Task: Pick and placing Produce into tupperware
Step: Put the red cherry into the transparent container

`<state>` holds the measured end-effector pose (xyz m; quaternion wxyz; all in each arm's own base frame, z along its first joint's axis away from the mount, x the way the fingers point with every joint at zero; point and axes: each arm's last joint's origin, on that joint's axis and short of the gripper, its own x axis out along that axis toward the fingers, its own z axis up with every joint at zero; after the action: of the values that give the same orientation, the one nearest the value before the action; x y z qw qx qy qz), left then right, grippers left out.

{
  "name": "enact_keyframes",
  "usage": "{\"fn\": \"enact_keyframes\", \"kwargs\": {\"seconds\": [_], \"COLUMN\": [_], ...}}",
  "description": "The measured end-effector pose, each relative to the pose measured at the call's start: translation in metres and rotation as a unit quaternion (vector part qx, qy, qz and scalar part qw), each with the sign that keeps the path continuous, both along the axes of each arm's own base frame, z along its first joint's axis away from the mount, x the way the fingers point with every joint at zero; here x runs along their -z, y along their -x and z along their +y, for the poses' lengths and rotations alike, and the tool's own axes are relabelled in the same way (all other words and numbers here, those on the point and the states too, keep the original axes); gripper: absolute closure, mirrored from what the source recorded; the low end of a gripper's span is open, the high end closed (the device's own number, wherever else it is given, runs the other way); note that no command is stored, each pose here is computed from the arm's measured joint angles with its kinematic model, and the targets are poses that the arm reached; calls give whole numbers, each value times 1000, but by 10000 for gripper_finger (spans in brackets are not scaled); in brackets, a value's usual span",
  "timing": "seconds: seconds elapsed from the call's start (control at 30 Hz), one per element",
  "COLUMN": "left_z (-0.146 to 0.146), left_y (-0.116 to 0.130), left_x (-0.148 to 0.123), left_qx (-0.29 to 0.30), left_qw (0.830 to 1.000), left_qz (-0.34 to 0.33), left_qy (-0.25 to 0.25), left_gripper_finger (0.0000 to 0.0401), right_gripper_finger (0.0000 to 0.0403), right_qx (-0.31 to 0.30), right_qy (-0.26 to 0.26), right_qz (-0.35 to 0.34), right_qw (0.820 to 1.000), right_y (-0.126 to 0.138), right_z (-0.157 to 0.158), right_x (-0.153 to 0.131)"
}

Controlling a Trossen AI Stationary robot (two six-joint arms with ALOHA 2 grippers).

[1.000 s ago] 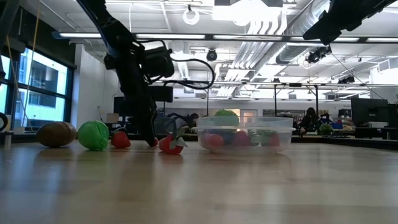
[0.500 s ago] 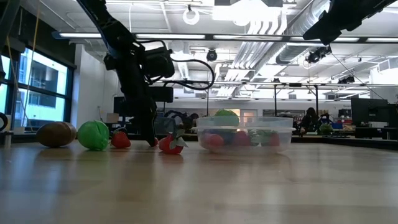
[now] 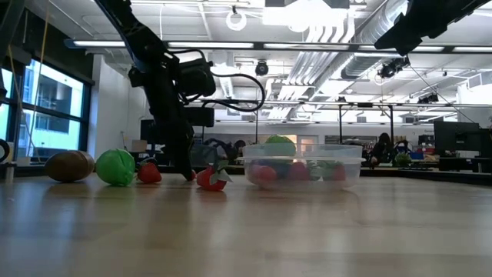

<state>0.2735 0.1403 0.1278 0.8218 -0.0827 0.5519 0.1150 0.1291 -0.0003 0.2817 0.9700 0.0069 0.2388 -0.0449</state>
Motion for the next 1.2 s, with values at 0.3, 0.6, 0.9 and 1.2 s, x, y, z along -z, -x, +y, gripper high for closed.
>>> {"fn": "enact_keyframes", "kwargs": {"seconds": [0.3,0.6,0.9,1.2], "left_z": [1,7,6,-35], "left_y": [-4,-20,-30,-63], "left_x": [-1,-17,-64,-82], "left_qx": [4,28,54,113], "left_qw": [1000,993,972,947], "left_qz": [-25,-115,-222,-284], "left_qy": [1,6,-57,-98], "left_gripper_finger": [306,306,306,306], "right_gripper_finger": [373,373,373,373], "right_qx": [0,0,0,0], "right_qy": [0,0,0,0], "right_qz": [0,0,0,0], "right_qw": [1000,1000,1000,1000], "right_y": [0,0,0,0], "right_z": [0,0,0,0], "right_x": [0,0,0,0]}}
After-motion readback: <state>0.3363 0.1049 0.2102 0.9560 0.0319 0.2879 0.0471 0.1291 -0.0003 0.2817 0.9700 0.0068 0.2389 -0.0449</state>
